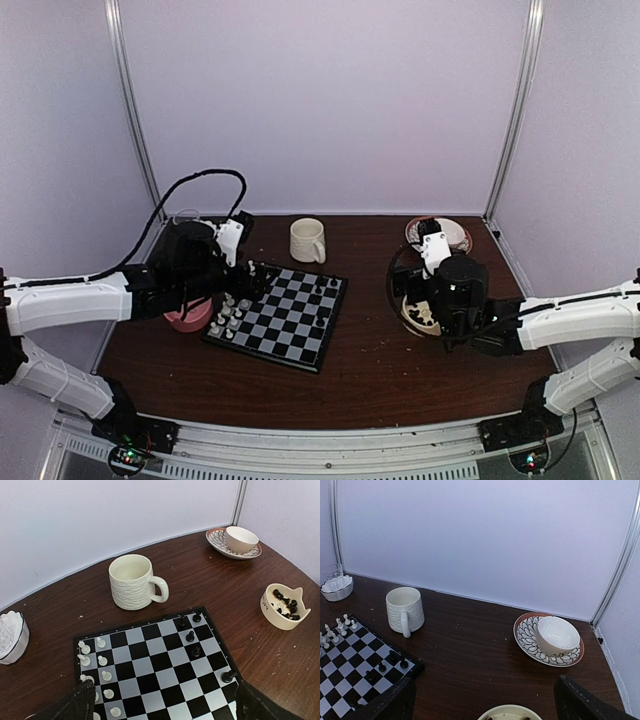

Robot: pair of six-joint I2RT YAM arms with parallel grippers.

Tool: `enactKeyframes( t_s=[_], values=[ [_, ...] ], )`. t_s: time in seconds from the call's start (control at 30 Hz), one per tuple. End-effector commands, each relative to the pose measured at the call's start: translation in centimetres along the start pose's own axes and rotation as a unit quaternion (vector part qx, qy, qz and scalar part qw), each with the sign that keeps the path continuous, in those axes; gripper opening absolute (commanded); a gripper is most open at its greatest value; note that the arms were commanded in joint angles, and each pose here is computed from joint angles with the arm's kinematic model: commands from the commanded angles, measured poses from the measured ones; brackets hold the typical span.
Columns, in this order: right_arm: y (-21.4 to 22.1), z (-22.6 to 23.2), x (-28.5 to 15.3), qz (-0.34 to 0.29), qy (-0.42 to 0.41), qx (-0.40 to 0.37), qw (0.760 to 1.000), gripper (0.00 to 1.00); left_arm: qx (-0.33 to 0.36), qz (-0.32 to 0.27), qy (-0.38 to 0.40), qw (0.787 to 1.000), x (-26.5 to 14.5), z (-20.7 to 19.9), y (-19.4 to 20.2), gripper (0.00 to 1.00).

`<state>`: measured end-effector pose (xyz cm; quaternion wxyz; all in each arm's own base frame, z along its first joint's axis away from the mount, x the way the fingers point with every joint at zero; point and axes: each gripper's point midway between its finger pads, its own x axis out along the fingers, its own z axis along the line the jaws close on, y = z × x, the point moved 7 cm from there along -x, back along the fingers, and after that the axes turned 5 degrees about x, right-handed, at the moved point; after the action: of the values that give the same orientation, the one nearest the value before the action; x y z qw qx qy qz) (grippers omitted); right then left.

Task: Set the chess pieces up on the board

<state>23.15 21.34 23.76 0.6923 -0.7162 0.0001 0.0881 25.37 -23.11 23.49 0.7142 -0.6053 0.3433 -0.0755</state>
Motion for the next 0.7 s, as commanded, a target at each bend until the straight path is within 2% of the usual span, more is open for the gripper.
enactKeyframes(
  t_s=[0.0, 0.13, 0.27, 0.4, 0.53, 0.67],
  values=[
    [0.0, -0.1, 0.2, 0.021, 0.007, 0.01, 1.0, 0.99, -0.016, -0.022, 0.004, 1.0, 0.5, -0.4, -1.1, 0.98],
    [-0.1, -2.2, 0.0, 0.027, 0.031, 0.037, 0.998, 0.91, -0.015, -0.021, 0.005, 1.0, 0.4, -0.5, -1.1, 0.98],
    [0.7, -5.4, 0.5, 0.06, 0.047, 0.099, 0.992, 0.73, -0.012, -0.02, 0.0, 1.0, 0.3, -0.5, -1.1, 0.98],
    [1.2, -7.7, 0.9, 0.096, 0.074, 0.125, 0.985, 0.63, -0.007, -0.023, -0.006, 1.0, -0.2, -0.4, -1.4, 0.98],
    [2.3, -8.4, 1.3, 0.15, 0.068, 0.115, 0.98, 0.59, -0.005, -0.023, -0.006, 1.0, -0.4, -0.4, -1.6, 0.98],
    [4.4, -8.9, 2.6, 0.232, 0.041, 0.126, 0.964, 0.57, -0.005, -0.028, -0.002, 1.0, -0.8, -0.6, -1.8, 0.98]
  ],
)
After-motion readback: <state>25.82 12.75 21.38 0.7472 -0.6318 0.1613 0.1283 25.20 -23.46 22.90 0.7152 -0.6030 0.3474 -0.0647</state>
